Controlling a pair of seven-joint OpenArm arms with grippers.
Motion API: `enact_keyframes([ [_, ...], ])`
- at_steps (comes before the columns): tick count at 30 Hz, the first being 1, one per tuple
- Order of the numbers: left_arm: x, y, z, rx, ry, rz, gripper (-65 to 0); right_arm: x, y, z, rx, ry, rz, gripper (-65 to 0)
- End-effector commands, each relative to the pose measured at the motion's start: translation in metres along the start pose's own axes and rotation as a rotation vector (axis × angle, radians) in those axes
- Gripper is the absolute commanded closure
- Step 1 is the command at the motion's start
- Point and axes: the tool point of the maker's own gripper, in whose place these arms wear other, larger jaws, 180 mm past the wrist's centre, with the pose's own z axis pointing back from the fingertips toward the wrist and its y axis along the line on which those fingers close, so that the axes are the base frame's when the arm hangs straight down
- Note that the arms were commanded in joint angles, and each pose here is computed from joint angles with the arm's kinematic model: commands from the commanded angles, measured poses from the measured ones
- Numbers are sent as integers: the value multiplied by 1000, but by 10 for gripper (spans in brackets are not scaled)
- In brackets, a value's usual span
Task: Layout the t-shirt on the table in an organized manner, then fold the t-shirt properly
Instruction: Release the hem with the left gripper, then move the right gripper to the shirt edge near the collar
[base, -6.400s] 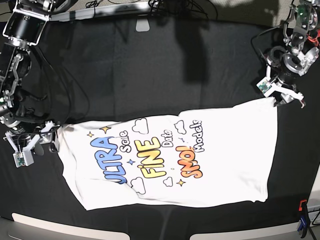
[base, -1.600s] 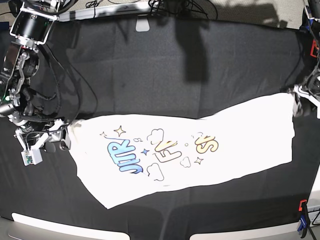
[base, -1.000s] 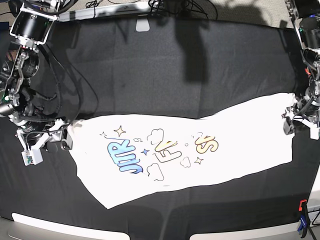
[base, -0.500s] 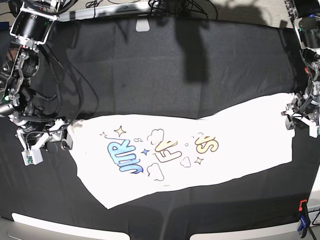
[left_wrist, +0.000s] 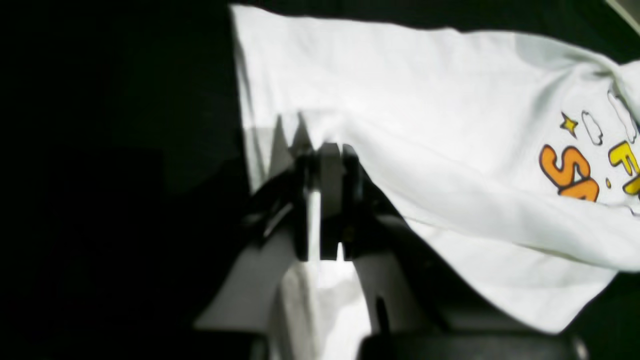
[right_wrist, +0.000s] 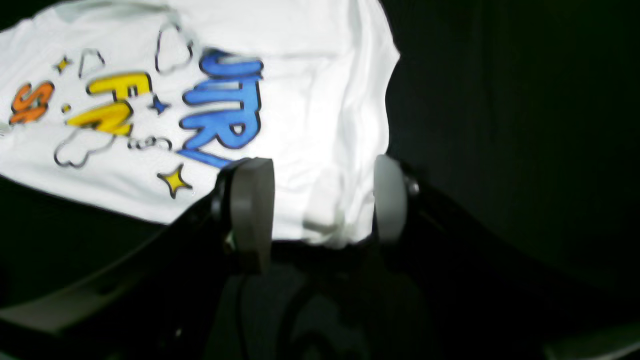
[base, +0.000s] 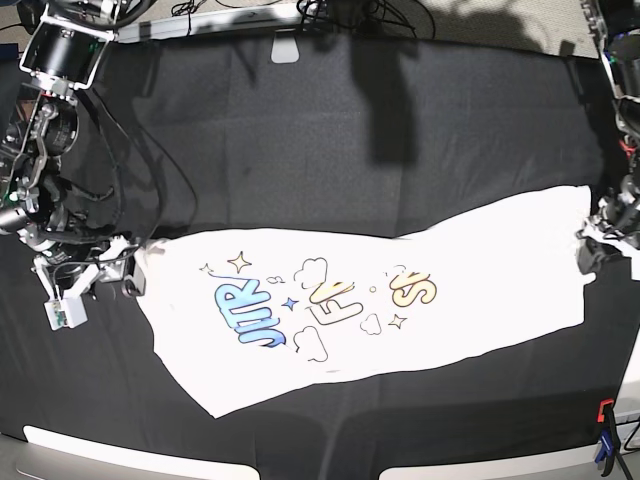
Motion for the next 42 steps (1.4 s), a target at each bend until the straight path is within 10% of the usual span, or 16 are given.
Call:
enact_keyframes([
  [1,28,-1,2,-21,-65,-13,0,19,-4,5,-6,-50,18,-295],
  [16,22,-23,-2,-116,-75,22,0,-10,71,17,235,58,171,-278],
  [27,21,-23,-2,-113,-69,15,0,-62,76,12,17,215,664,-269],
  [42,18,-22,-2,-106,-55,-1,0,-69,18,-18,-170,167,716,-269],
])
